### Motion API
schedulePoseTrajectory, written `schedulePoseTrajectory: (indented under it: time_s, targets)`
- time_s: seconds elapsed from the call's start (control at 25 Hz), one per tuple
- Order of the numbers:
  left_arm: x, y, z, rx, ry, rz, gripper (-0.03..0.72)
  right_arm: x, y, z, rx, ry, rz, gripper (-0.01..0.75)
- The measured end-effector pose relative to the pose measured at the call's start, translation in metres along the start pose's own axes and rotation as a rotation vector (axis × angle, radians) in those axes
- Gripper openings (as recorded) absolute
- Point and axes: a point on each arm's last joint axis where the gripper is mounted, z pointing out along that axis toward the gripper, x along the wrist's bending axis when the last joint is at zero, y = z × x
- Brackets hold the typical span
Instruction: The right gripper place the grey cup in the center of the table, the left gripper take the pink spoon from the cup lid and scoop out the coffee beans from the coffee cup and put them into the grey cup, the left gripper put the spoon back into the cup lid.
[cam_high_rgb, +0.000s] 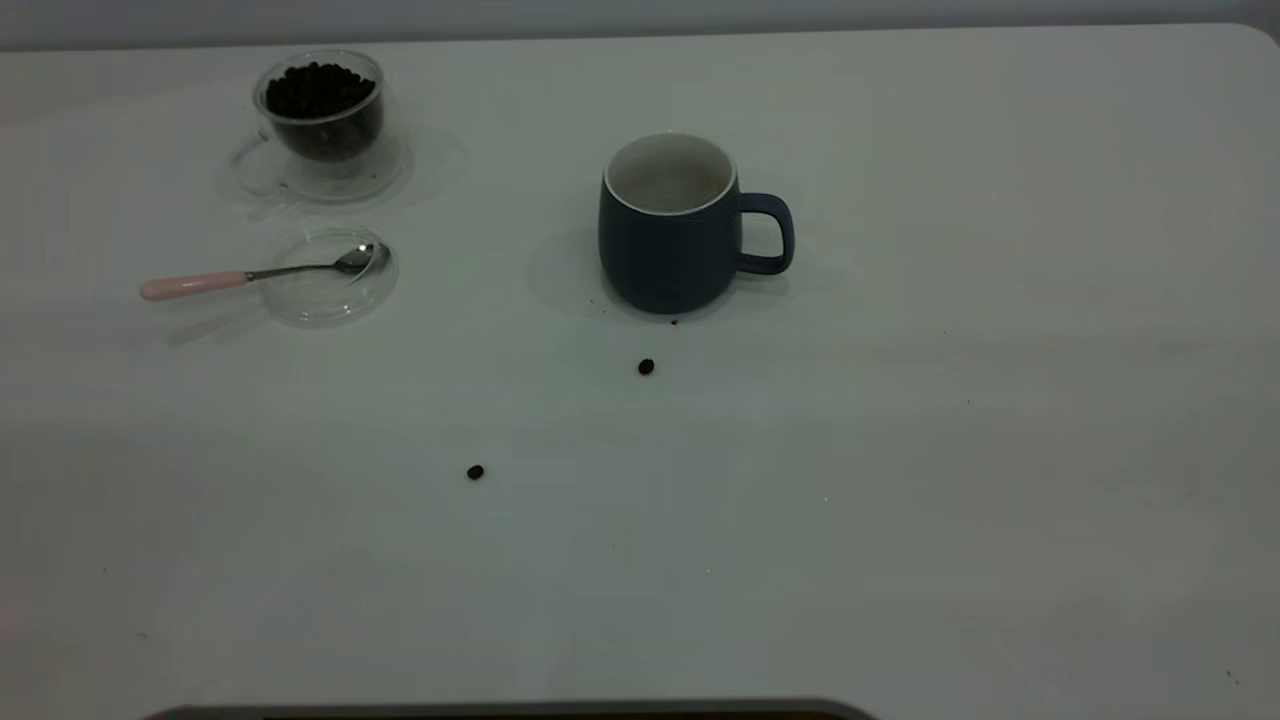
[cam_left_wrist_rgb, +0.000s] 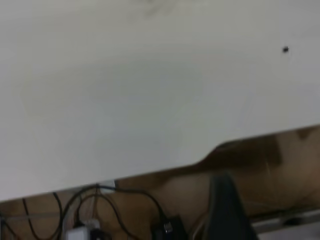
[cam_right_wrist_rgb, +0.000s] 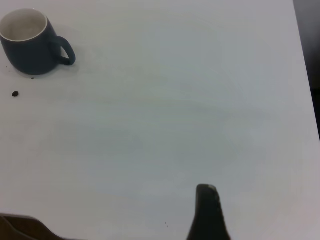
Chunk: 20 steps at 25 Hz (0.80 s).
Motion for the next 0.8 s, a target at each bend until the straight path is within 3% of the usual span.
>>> schedulePoseTrajectory:
  time_s: [0.8]
  targets:
    - [-0.001, -0.016, 0.007, -0.067, 0.016, -0.021, 0.517, 0.000, 0.000, 0.000, 0.000, 0.000, 0.000, 0.590]
